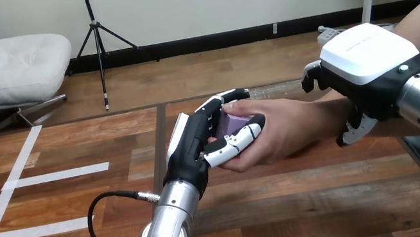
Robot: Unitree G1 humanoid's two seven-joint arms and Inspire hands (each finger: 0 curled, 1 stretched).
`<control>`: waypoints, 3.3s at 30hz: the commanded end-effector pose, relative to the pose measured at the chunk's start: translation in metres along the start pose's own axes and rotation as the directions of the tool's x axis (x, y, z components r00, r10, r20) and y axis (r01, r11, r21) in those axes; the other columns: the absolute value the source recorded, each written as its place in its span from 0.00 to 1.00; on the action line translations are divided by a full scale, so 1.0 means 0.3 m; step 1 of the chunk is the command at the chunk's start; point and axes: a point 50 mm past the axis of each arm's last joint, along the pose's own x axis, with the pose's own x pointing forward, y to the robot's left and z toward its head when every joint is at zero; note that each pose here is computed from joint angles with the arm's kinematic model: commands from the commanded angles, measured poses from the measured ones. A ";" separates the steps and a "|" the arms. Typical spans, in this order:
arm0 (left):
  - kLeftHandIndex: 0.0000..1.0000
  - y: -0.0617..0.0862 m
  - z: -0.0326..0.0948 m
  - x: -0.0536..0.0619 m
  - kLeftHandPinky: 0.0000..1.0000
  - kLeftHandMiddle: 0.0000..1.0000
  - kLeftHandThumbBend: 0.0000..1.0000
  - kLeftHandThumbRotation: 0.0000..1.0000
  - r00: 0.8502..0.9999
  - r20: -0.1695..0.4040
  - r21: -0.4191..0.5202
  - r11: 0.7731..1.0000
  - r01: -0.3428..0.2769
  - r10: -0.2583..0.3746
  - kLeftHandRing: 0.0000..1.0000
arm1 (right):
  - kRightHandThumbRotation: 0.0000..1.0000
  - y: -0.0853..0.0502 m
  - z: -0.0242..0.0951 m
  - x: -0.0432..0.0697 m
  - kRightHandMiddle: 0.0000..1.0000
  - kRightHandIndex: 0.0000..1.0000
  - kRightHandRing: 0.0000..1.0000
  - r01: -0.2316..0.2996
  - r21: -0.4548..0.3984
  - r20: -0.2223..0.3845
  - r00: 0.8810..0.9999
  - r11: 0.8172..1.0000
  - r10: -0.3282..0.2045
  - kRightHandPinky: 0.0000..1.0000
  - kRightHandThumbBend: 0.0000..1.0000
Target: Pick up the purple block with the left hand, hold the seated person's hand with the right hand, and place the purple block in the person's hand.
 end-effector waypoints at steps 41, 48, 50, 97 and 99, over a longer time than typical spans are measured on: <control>0.73 -0.041 0.121 0.059 0.57 0.75 0.61 0.30 0.984 0.177 -0.025 0.999 0.034 -0.029 0.69 | 0.00 -0.074 -0.031 -0.043 0.69 0.69 0.63 0.147 0.030 -0.026 0.989 0.989 -0.146 0.53 0.83; 0.75 -0.021 0.124 0.036 0.60 0.75 0.59 0.31 0.975 0.220 -0.064 0.998 -0.004 0.018 0.70 | 0.00 -0.076 -0.019 -0.079 0.67 0.67 0.61 0.205 0.081 -0.027 0.979 0.975 -0.204 0.51 0.86; 0.76 -0.016 0.125 0.030 0.62 0.76 0.58 0.34 0.973 0.231 -0.072 0.997 -0.011 0.027 0.72 | 0.00 -0.077 -0.016 -0.088 0.67 0.67 0.61 0.216 0.096 -0.031 0.976 0.972 -0.214 0.50 0.86; 0.79 0.095 0.136 -0.202 0.64 0.78 0.46 0.34 0.829 0.474 -0.144 0.955 -0.258 0.296 0.73 | 0.00 0.070 0.116 -0.293 0.66 0.68 0.62 0.611 0.521 -0.236 0.774 0.596 -0.587 0.49 0.59; 0.79 0.095 0.135 -0.212 0.64 0.78 0.47 0.34 0.824 0.476 -0.146 0.951 -0.271 0.308 0.73 | 0.01 0.081 0.122 -0.297 0.67 0.68 0.62 0.622 0.534 -0.246 0.763 0.573 -0.598 0.50 0.58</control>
